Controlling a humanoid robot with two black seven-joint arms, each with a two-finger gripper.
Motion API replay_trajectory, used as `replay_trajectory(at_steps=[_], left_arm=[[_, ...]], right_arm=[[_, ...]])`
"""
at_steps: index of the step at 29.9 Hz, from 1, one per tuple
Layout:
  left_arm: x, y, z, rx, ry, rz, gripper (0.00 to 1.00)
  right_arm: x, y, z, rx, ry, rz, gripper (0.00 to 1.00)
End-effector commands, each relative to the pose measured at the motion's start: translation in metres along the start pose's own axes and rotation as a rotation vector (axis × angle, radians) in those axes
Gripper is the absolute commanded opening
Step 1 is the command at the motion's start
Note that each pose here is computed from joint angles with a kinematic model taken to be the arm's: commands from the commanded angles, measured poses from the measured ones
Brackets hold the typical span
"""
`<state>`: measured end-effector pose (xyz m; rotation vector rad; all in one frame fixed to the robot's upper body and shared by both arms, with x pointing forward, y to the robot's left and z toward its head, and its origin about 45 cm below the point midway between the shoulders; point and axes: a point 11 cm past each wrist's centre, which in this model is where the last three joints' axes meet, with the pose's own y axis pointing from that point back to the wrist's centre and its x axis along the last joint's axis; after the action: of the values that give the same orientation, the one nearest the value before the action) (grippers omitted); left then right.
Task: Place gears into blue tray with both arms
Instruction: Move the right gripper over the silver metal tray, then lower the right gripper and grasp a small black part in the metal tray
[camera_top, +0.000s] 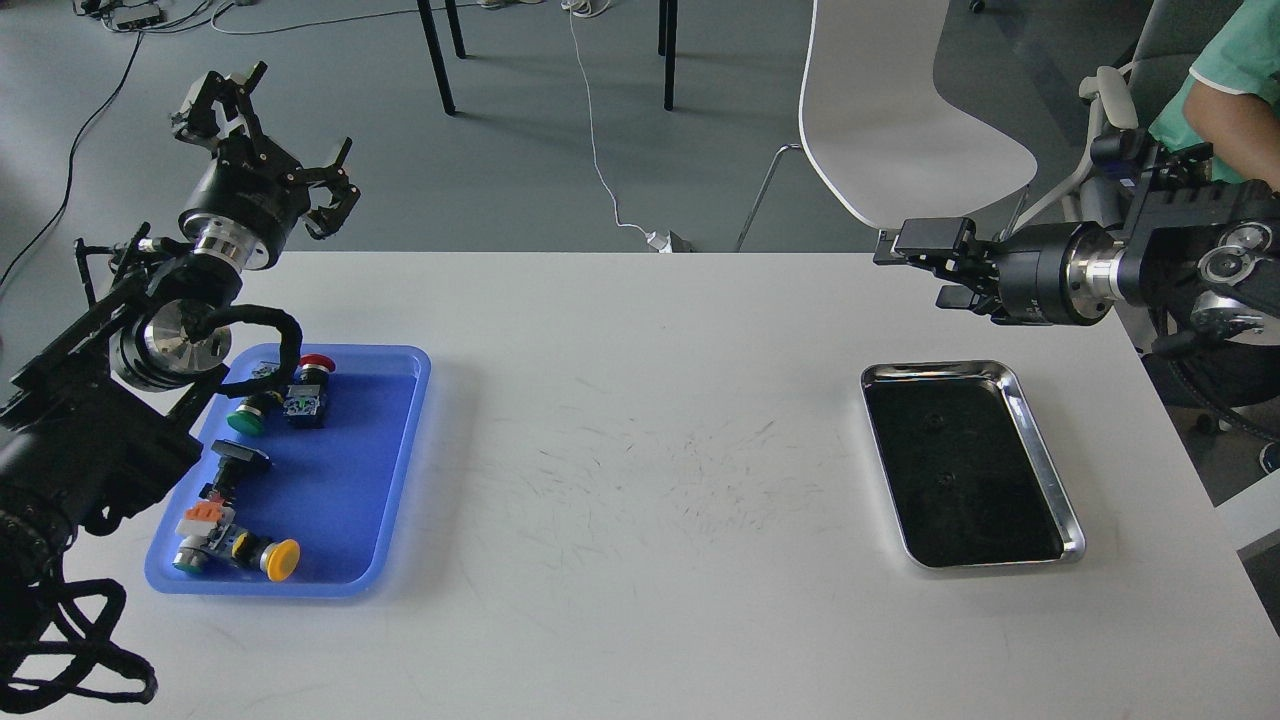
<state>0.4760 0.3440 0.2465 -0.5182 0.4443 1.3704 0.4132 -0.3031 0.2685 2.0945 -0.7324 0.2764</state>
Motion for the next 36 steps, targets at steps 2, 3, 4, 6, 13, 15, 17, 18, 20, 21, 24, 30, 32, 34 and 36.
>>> replay_trajectory(at_steps=[2, 3, 4, 6, 13, 15, 17, 18, 20, 21, 24, 30, 32, 34, 36], left_arm=[[0.0, 0.0, 0.0, 0.002, -0.008, -0.001, 0.98], [0.0, 0.0, 0.0, 0.002, -0.008, -0.001, 0.98], [0.0, 0.0, 0.0, 0.002, -0.008, -0.003, 0.98], [0.0, 0.0, 0.0, 0.002, -0.008, -0.003, 0.98], [-0.001, 0.0, 0.0, 0.002, -0.007, -0.004, 0.98], [0.0, 0.0, 0.0, 0.002, -0.009, -0.001, 0.98], [0.0, 0.0, 0.0, 0.002, -0.009, -0.001, 0.98], [0.0, 0.0, 0.0, 0.003, -0.009, -0.002, 0.98], [0.0, 0.0, 0.0, 0.003, -0.009, 0.0, 0.98], [0.0, 0.0, 0.0, 0.003, -0.009, 0.0, 0.98], [0.0, 0.0, 0.001, 0.002, -0.01, -0.002, 0.98], [0.001, 0.001, 0.0, 0.003, -0.012, -0.001, 0.98], [0.001, 0.001, 0.0, 0.003, -0.012, -0.001, 0.98], [0.002, 0.001, 0.001, 0.003, -0.014, 0.001, 0.98], [0.002, 0.001, 0.002, 0.002, -0.015, 0.002, 0.98]], right_arm=[[-0.002, 0.0, 0.012, -0.075, 0.097, -0.006, 0.99], [-0.003, 0.0, 0.016, -0.098, 0.133, -0.009, 0.99], [-0.005, -0.001, 0.019, -0.116, 0.161, -0.015, 0.99], [-0.009, -0.003, 0.025, -0.145, 0.206, -0.029, 0.98], [-0.016, -0.007, 0.037, -0.209, 0.305, -0.061, 0.98], [-0.02, -0.01, 0.041, -0.229, 0.35, -0.074, 0.98], [-0.023, -0.012, 0.044, -0.242, 0.368, -0.088, 0.98], [-0.025, -0.013, 0.045, -0.245, 0.372, -0.095, 0.98], [-0.03, -0.017, 0.047, -0.253, 0.38, -0.11, 0.98], [-0.031, -0.02, 0.047, -0.258, 0.387, -0.115, 0.98], [-0.035, -0.03, 0.048, -0.273, 0.416, -0.129, 0.98], [-0.037, -0.04, 0.066, -0.336, 0.433, -0.143, 0.98], [-0.042, -0.046, 0.067, -0.347, 0.458, -0.161, 0.97], [-0.047, -0.053, 0.065, -0.348, 0.48, -0.178, 0.96], [-0.05, -0.055, 0.067, -0.354, 0.486, -0.187, 0.94]])
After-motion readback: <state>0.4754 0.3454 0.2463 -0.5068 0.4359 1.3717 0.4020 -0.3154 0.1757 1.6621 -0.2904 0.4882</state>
